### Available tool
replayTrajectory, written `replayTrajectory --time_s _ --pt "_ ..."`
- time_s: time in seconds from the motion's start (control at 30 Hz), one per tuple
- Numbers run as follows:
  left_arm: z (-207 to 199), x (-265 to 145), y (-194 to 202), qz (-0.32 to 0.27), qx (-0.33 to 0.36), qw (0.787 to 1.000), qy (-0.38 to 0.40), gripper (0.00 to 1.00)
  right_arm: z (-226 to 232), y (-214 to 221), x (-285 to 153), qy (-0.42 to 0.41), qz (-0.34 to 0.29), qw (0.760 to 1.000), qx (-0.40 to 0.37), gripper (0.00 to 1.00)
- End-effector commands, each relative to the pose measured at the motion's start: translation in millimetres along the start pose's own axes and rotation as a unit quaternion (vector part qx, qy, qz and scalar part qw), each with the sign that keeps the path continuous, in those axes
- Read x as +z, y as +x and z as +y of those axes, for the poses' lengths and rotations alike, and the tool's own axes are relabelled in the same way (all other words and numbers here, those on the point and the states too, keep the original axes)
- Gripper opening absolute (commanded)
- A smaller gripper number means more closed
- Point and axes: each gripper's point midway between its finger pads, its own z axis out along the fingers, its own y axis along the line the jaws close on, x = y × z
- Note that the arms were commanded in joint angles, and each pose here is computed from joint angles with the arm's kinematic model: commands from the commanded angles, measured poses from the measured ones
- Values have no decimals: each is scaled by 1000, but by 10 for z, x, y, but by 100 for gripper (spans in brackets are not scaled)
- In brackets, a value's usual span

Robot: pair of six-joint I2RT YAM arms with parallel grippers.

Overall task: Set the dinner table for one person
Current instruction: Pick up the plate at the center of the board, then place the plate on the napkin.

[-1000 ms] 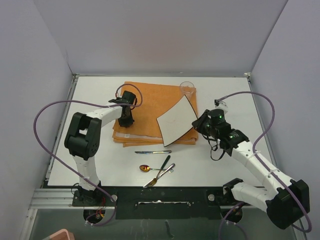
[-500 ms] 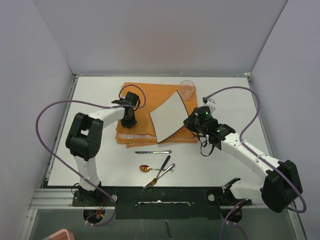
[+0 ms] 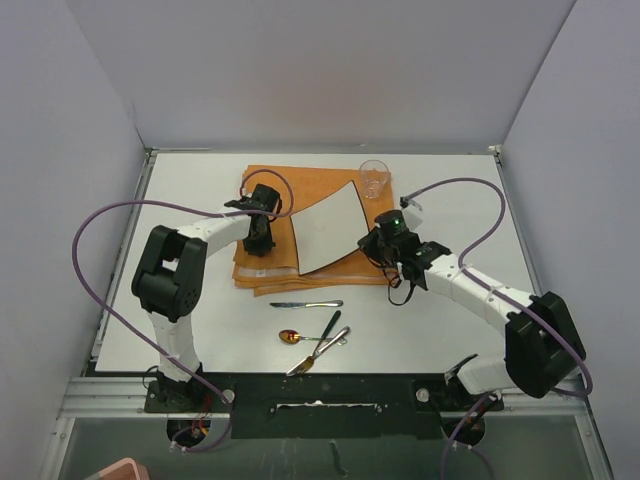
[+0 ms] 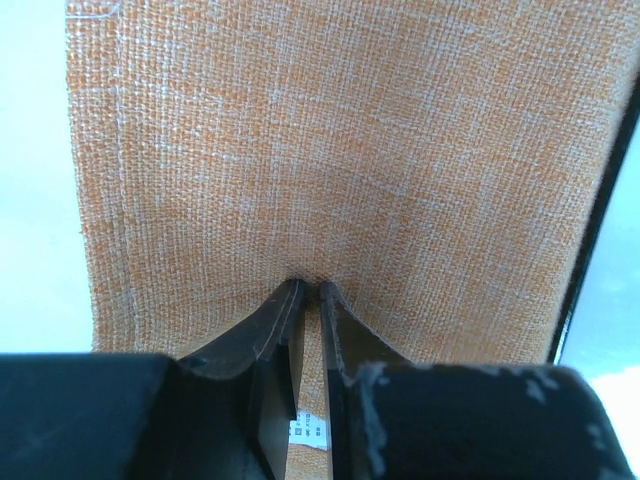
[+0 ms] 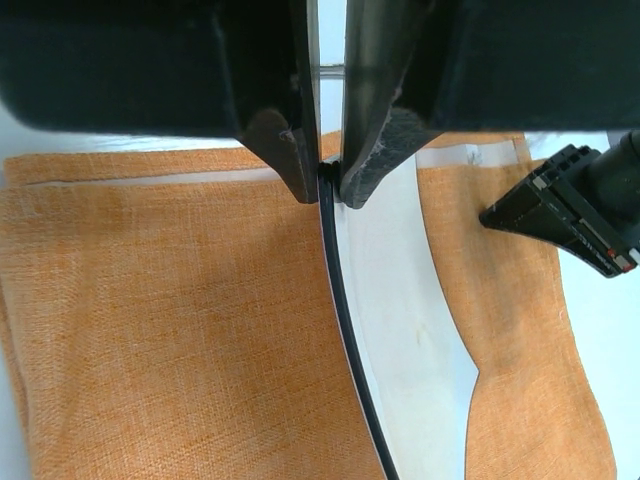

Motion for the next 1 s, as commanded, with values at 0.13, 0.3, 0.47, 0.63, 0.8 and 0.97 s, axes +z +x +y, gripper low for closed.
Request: replayTrajectory --time_s 0.13,0.3,0.47,0.63,0.8,0.97 --pt "-279 -203 131 26 11 998 61 10 378 89 157 -27 20 999 3 0" --pt "-279 -218 120 24 10 998 62 9 432 173 278 -24 31 999 -6 0" --pt "-276 -243 105 22 10 998 62 9 437 249 409 -17 37 999 -20 0" --pt "-271 -291 89 19 9 998 64 9 399 281 571 -1 40 998 -41 0" --pt "-252 -339 83 14 8 998 65 9 379 334 719 16 46 998 -36 0" --pt "-221 -400 71 10 11 998 65 9 107 390 748 82 30 996 8 0"
